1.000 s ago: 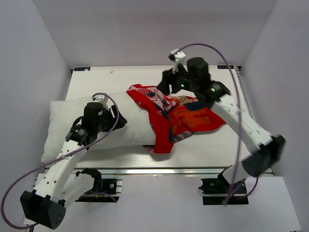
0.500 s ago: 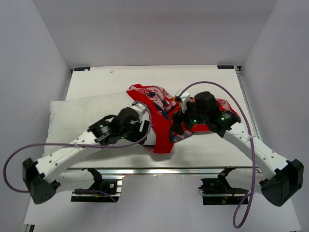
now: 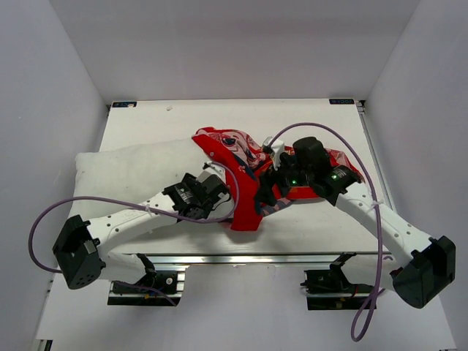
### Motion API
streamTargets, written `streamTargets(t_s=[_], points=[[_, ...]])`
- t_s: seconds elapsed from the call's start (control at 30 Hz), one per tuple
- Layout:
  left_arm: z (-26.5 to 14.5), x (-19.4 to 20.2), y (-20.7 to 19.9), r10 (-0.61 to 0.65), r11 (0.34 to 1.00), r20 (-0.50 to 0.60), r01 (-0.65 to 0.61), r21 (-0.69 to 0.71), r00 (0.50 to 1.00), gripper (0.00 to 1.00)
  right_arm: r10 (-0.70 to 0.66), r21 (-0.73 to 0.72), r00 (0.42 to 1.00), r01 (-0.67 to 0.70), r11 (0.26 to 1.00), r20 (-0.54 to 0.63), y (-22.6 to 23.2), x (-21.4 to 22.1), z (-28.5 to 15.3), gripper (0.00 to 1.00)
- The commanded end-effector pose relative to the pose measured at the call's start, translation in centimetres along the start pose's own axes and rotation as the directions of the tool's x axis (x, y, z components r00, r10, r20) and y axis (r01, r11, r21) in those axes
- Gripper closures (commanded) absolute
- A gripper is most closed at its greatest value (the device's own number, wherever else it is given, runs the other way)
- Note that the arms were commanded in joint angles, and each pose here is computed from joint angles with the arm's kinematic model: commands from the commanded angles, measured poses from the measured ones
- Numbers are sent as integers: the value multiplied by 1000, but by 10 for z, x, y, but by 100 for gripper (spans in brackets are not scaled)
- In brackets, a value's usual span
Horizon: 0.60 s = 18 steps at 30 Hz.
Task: Put the pillow into the pillowcase
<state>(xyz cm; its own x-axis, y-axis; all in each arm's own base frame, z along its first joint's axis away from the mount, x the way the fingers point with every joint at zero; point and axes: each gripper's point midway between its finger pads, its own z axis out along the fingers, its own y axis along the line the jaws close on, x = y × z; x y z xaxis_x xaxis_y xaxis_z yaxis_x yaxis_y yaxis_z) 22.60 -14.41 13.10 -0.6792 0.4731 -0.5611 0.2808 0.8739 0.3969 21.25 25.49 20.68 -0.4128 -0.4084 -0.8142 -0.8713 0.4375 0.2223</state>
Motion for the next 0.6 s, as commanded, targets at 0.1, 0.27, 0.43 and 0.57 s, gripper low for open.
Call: streamTargets(t_s=[0.1,0.27,0.43,0.57], points=[[29,-14,-1,-56,998,101,58,-26,993,47,190,-43,980,-188,981,52,4,-20,16,16],[41,-27,9,-257,964,141,245,101,956,95,271,-8,961,-271,962,50,-6,-26,31,19],[26,-52,4,-343,920,192,287,266,920,100,252,53,965,-256,965,69,-7,-39,39,19],[-1,-77,-5,-377,879,239,266,395,895,100,239,46,965,-245,968,104,2,-61,41,18]])
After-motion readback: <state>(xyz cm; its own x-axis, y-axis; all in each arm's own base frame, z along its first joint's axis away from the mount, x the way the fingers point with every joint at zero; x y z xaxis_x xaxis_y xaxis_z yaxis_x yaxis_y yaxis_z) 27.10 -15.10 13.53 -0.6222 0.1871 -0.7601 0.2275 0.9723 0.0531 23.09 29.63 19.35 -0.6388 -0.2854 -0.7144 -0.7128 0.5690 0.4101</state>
